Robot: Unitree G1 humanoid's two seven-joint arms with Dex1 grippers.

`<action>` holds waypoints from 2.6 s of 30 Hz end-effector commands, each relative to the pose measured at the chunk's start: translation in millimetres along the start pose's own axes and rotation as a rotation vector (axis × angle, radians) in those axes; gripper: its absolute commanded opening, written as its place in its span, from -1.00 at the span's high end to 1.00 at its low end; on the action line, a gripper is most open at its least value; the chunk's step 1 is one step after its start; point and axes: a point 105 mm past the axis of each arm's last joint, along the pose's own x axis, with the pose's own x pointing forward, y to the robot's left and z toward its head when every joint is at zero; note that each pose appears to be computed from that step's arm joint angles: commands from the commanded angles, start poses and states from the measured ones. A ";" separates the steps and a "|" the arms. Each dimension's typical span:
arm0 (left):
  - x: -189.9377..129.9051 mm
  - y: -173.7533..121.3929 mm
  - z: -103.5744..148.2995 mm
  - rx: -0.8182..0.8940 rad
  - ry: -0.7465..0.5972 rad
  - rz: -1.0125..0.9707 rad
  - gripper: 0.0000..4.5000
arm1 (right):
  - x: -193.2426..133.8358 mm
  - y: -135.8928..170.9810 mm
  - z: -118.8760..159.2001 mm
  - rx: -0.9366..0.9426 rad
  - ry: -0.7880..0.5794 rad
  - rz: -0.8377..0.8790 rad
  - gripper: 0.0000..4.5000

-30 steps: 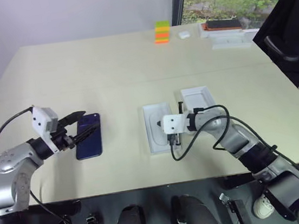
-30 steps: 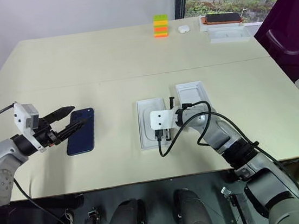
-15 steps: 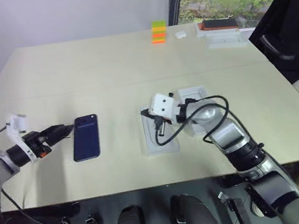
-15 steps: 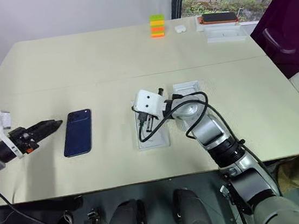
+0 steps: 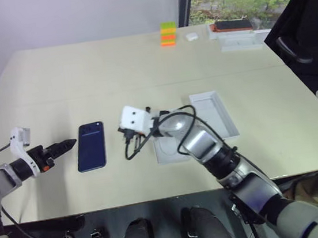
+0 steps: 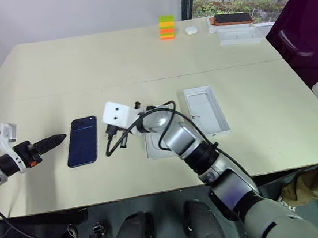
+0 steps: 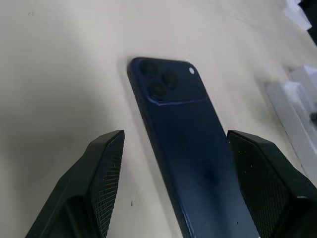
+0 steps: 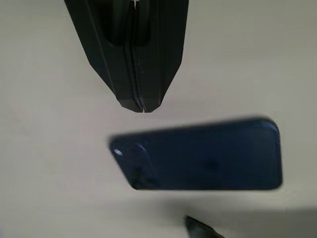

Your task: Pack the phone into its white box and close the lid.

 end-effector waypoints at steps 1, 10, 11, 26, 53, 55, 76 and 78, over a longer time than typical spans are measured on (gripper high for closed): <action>3.8 -0.2 -6.7 -0.067 0.040 -0.018 -0.56 | 12.9 2.3 1.0 -0.022 0.021 0.008 0.99; 24.7 -3.9 -28.6 -0.094 0.122 -0.069 -0.56 | 30.1 5.7 -23.1 0.013 0.117 0.008 0.99; 27.1 -4.0 -29.9 -0.102 0.125 -0.074 -0.56 | 31.0 6.5 -23.1 0.016 0.117 0.011 0.99; 45.5 -29.2 -58.4 -0.110 0.264 -0.199 -0.56 | 28.6 3.0 -31.4 -0.013 0.151 -0.027 0.99; 68.1 -63.7 -69.4 -0.259 0.332 -0.137 -0.56 | 23.4 15.2 -41.2 -0.020 0.197 0.038 0.99; 67.0 -66.3 -69.4 -0.248 0.338 -0.139 -0.56 | 23.1 13.7 -40.6 -0.021 0.195 0.032 0.99; 60.4 -52.5 -74.9 -0.332 0.268 -0.119 -0.16 | 21.1 7.7 -43.0 -0.040 0.202 0.014 1.00; 60.7 -52.1 -76.5 -0.341 0.267 -0.124 0.24 | 20.6 7.4 -44.1 -0.044 0.204 0.012 1.00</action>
